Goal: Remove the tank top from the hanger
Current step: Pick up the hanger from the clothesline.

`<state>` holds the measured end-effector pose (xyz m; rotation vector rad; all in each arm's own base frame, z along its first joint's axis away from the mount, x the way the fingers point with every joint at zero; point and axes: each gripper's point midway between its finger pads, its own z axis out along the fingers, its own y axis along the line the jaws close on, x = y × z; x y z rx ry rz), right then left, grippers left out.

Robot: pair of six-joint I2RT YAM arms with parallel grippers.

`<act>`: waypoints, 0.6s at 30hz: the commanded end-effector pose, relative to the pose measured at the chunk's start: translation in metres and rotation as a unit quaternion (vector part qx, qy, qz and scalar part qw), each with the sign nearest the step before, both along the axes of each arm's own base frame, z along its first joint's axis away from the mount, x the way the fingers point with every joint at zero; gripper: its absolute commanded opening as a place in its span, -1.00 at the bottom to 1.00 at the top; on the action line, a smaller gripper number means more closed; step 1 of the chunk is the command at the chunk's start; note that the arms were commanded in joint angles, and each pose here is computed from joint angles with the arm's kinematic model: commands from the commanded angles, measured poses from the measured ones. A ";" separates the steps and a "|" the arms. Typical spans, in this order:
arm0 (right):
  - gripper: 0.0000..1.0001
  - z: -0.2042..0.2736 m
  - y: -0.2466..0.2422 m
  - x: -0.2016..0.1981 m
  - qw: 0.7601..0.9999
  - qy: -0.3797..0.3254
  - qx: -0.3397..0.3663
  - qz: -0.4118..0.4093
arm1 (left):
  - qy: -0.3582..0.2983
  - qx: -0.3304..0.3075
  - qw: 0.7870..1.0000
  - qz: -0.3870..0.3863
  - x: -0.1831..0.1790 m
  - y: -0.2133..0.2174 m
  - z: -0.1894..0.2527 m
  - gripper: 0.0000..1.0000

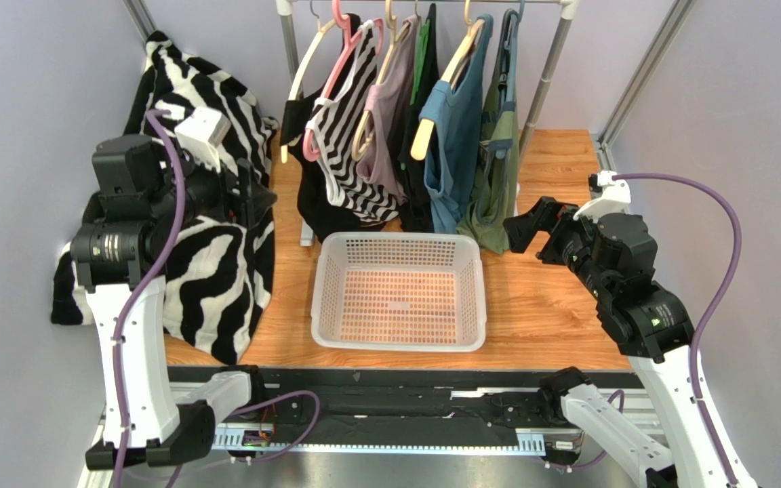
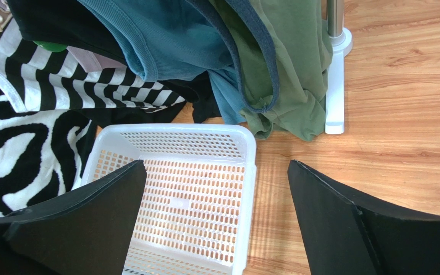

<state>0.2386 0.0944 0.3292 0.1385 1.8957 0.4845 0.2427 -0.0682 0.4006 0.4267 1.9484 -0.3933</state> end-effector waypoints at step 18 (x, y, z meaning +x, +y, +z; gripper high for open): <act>0.99 0.005 0.007 0.026 0.996 -0.031 -0.084 -0.023 | -0.124 -0.084 0.987 -0.062 0.119 -0.051 0.131 0.96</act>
